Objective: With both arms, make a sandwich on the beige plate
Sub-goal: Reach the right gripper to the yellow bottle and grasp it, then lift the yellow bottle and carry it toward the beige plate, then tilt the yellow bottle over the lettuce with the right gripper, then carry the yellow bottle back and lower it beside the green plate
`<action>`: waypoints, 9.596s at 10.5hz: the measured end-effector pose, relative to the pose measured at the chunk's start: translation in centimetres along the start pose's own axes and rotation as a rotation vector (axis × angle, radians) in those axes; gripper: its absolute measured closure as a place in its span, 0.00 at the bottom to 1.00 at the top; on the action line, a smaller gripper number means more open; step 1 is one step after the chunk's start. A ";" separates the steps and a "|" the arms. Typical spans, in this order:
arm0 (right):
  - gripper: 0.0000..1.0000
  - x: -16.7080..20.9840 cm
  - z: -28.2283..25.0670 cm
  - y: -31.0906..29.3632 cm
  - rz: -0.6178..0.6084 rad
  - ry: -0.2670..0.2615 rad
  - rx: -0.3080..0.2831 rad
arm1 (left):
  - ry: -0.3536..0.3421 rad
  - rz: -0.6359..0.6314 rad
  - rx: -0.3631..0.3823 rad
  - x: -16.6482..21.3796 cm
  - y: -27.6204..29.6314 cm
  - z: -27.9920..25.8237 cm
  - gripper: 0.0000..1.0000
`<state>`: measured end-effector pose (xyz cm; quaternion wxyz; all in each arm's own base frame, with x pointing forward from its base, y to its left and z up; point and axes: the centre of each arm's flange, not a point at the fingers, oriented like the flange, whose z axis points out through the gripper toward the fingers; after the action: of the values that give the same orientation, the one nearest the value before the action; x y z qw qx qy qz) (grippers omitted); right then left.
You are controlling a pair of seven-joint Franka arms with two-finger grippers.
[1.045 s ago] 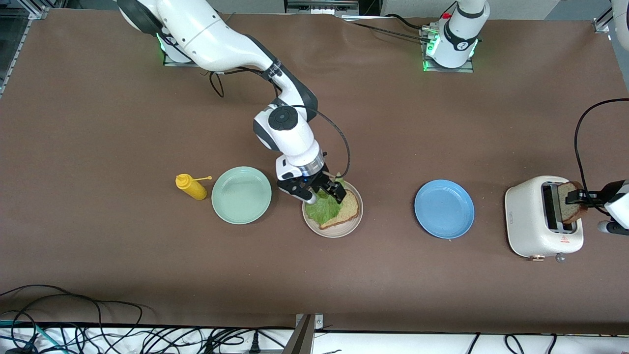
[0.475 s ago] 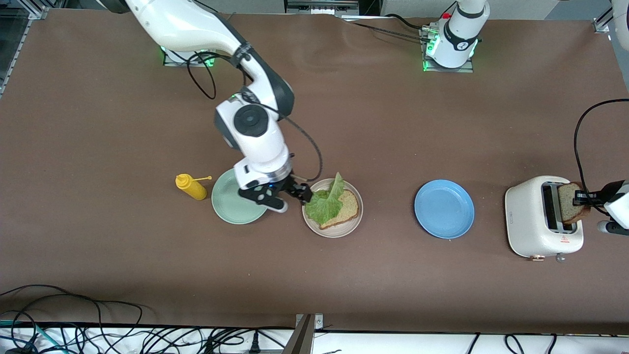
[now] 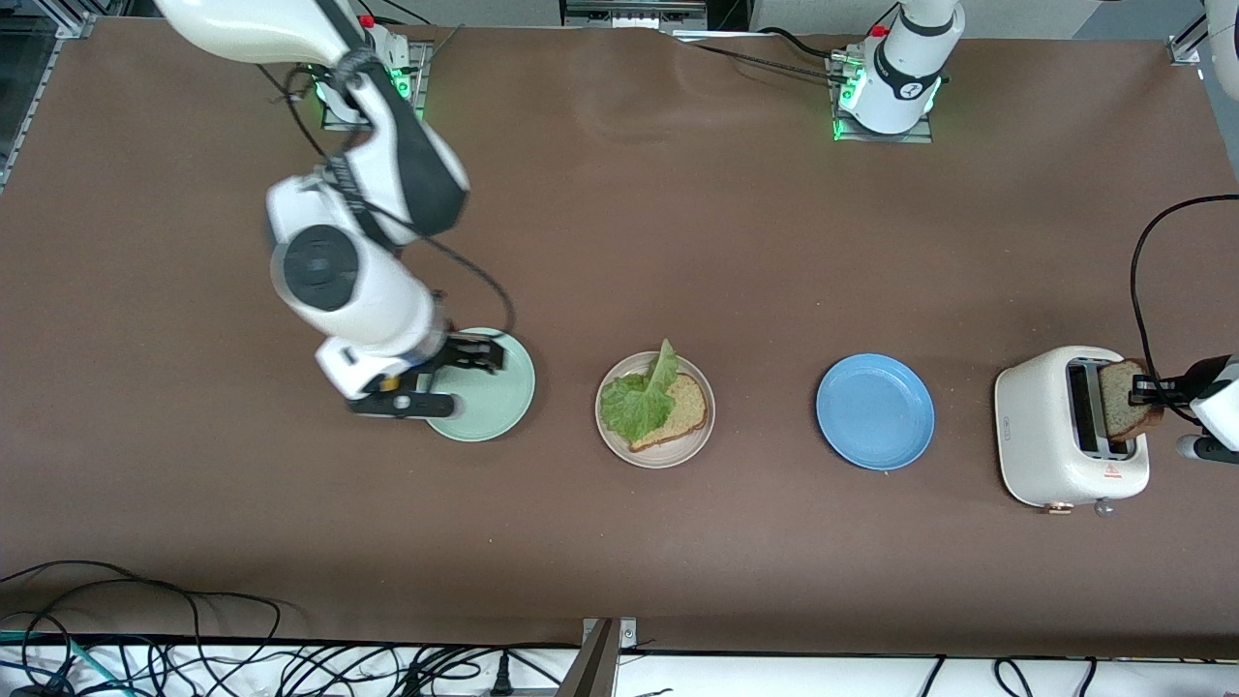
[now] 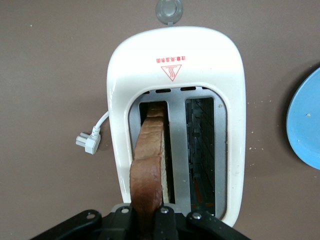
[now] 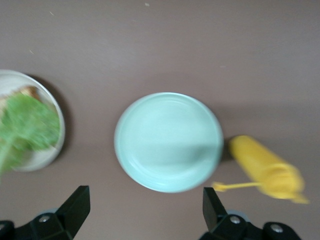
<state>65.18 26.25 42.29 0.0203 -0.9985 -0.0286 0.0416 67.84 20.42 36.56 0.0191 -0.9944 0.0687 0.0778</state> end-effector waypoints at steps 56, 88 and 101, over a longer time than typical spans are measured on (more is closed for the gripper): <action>0.89 1.1 10.4 -8.8 -1.063 0.055 0.169 | 0.183 -0.240 -0.531 -0.1 -0.1 -7.0 0.92; 0.89 3.9 12.9 8.2 -1.162 0.331 0.592 | 0.172 -0.254 -0.697 1.5 4.1 -7.1 0.92; 0.89 -1.6 25.1 24.6 -1.436 0.732 0.970 | 0.066 -0.237 -0.970 4.5 14.7 -6.3 0.92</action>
<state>62.81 2.52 16.33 0.4626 -0.5754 -0.6090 -0.2899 71.15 4.98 41.64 -0.4391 -0.8916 -0.0884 0.0665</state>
